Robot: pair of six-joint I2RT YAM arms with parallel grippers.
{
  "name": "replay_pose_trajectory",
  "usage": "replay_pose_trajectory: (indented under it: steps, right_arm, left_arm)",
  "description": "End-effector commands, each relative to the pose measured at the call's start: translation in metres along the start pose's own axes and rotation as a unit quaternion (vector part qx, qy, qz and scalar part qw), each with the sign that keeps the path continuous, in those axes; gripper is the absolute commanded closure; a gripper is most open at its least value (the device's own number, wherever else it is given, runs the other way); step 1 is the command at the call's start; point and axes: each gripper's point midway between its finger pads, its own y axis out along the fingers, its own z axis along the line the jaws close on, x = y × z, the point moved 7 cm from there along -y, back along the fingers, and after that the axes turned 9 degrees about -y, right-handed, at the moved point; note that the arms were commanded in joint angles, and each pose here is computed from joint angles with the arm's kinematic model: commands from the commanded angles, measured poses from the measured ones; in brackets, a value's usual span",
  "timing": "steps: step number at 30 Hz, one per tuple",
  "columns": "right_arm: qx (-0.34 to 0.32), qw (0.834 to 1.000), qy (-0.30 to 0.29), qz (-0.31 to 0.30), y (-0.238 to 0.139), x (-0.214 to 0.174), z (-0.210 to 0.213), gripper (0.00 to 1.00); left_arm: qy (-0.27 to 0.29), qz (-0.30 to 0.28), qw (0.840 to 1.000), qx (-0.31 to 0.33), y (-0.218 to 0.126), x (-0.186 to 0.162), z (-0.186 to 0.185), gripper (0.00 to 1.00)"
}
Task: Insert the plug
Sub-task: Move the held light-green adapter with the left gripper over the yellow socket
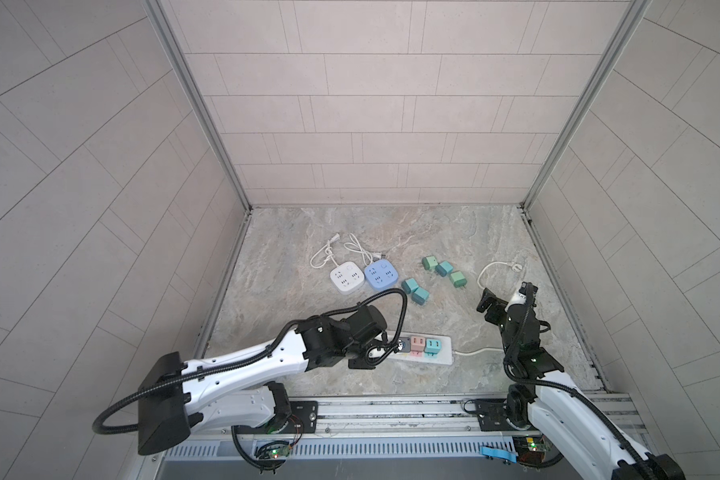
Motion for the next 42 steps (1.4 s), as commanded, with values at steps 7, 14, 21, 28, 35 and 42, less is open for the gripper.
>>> replay_pose_trajectory:
  steps: [7, 14, 21, 28, 35, 42]
  right_arm:
    - [0.001, 1.000, 0.010, -0.008, 0.000, 0.010, 0.003, 0.00]
    - [0.005, 1.000, 0.004, 0.002, 0.004, 0.010, 0.006, 0.01]
    - [0.004, 1.000, 0.001, 0.010, 0.007, 0.010, 0.007, 0.02]
    - [0.002, 1.000, 0.002, 0.009, 0.007, 0.010, 0.006, 0.02]
    - [0.003, 1.000, 0.003, 0.007, 0.006, 0.010, 0.007, 0.02]
    - [0.003, 1.000, 0.003, 0.007, 0.006, 0.010, 0.006, 0.02]
  left_arm:
    - [0.050, 0.044, 0.997, -0.027, 0.023, 0.009, 0.000, 1.00]
    - [0.056, 0.052, 0.995, -0.057, 0.037, 0.015, -0.003, 1.00]
    - [0.057, 0.050, 0.995, -0.058, 0.039, 0.034, 0.004, 1.00]
    - [0.071, 0.103, 0.990, -0.066, 0.045, 0.039, 0.010, 1.00]
    - [0.073, 0.119, 0.987, -0.080, 0.053, 0.044, 0.012, 1.00]
    - [0.074, 0.123, 0.985, -0.100, 0.059, 0.051, 0.011, 1.00]
